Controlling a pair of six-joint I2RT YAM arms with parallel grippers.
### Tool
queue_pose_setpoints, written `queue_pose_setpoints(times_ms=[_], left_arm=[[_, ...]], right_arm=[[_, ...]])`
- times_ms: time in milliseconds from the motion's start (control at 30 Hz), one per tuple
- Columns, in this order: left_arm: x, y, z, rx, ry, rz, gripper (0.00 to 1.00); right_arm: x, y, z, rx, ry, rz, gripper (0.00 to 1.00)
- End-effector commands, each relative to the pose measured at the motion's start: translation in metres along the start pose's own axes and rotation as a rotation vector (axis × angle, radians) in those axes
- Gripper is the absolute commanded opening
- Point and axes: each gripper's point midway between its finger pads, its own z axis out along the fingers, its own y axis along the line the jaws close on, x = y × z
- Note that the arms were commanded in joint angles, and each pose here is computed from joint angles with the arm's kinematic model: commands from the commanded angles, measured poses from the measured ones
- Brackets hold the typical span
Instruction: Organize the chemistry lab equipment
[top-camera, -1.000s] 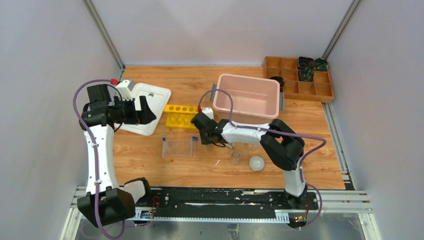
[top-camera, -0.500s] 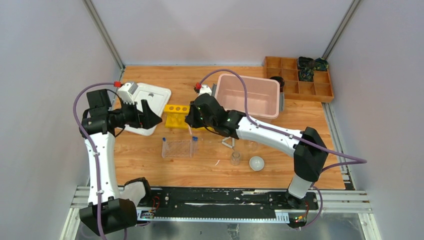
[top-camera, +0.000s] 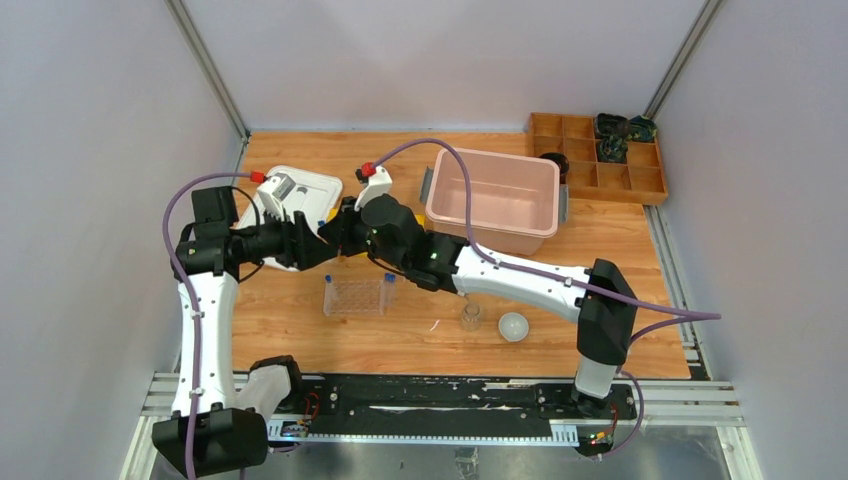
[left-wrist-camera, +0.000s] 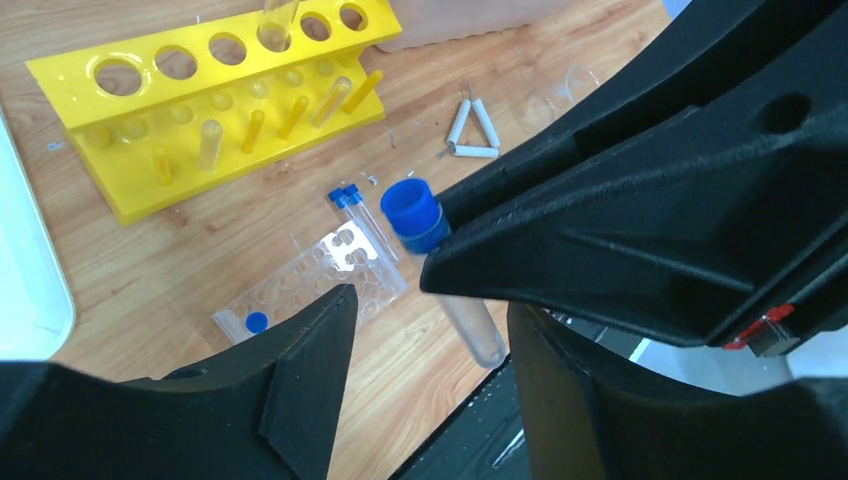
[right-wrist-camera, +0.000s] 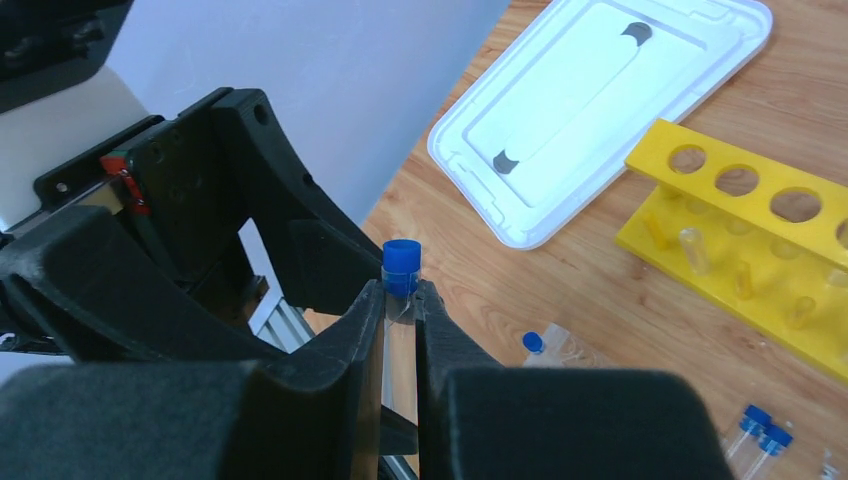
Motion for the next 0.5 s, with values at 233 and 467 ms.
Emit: queue_pose_setpoints(times_ms=[233, 467], left_arm=[[0.003, -0.005, 0.003, 0.045, 0.007, 0.009, 0.27], [0.002, -0.003, 0.002, 0.034, 0.006, 0.037, 0.08]], right_arm=[[-0.014, 0.018, 0.006, -0.041, -0.098, 0.056, 0.00], [-0.017, 0.000, 0.003, 0.029, -0.046, 0.022, 0.35]])
